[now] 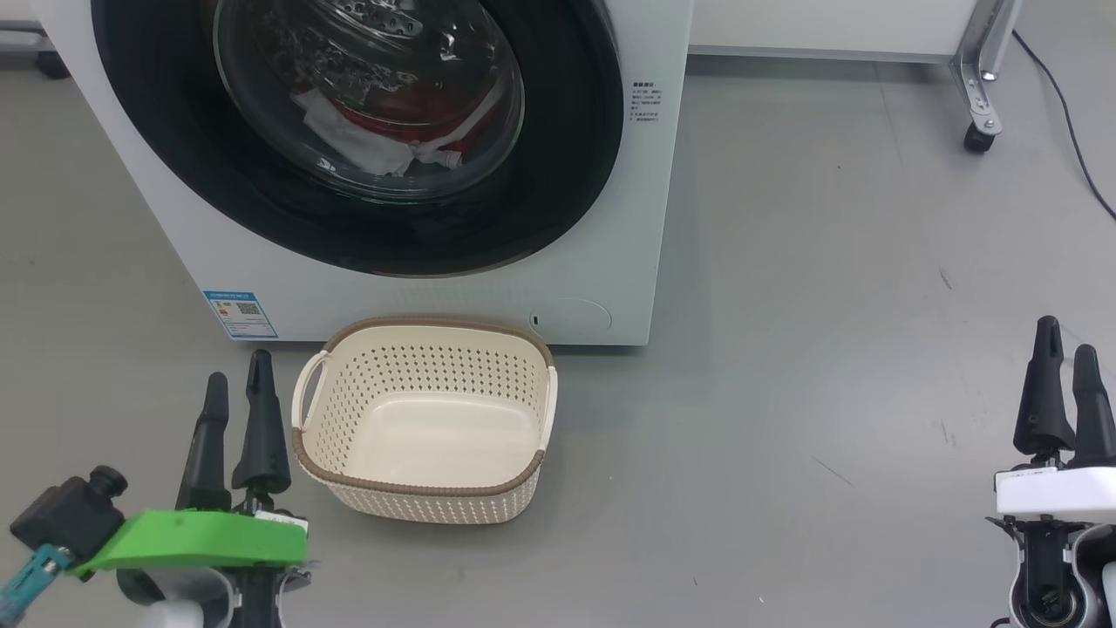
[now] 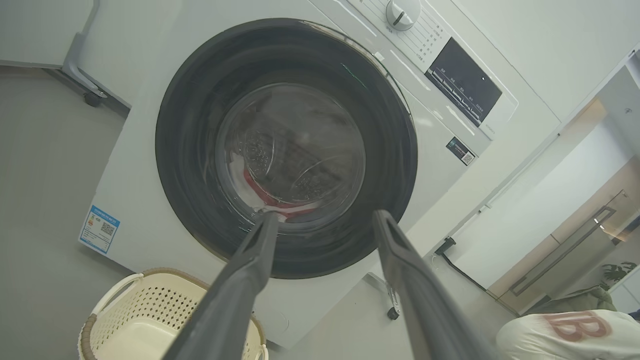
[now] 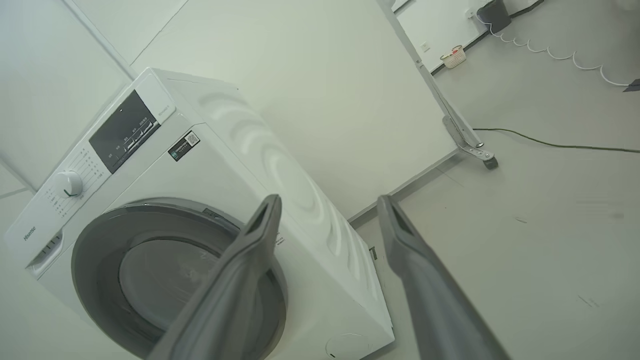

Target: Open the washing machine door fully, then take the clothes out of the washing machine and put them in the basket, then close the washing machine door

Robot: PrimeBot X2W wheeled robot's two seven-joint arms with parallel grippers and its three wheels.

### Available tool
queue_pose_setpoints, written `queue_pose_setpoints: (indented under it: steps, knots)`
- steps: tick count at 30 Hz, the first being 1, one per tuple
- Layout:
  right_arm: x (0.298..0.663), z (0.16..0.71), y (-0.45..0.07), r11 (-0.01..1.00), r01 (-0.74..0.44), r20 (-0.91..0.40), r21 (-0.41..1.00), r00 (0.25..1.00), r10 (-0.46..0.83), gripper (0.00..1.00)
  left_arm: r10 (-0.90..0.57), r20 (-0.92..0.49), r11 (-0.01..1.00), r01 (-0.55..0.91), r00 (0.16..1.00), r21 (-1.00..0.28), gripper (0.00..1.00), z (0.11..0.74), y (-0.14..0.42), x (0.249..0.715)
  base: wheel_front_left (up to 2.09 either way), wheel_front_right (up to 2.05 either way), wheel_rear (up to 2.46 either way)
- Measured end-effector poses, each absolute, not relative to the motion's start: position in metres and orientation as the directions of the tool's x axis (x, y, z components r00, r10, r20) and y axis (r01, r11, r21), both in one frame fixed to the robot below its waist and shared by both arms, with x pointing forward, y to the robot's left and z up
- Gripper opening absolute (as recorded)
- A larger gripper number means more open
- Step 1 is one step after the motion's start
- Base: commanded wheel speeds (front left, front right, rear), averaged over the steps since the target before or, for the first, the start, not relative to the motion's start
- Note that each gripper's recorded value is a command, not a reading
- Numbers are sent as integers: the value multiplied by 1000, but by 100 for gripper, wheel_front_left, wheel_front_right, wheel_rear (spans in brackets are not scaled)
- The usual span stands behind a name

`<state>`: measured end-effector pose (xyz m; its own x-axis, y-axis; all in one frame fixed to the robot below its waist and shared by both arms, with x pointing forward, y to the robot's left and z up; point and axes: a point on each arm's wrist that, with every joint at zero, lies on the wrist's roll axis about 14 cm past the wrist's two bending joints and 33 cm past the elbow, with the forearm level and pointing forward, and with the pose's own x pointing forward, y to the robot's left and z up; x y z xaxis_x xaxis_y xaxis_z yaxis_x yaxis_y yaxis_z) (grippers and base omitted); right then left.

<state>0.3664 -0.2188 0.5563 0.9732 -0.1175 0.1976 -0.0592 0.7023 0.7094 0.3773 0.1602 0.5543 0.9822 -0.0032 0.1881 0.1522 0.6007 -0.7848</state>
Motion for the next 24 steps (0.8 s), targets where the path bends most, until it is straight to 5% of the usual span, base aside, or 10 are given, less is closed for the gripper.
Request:
queue_pose_setpoints:
  steps: [24]
  knots:
    - [360, 546, -197, 936, -52, 201, 349, 979, -21, 100, -178, 193, 890, 241, 965, -386, 100, 544, 109, 373, 0, 0, 0]
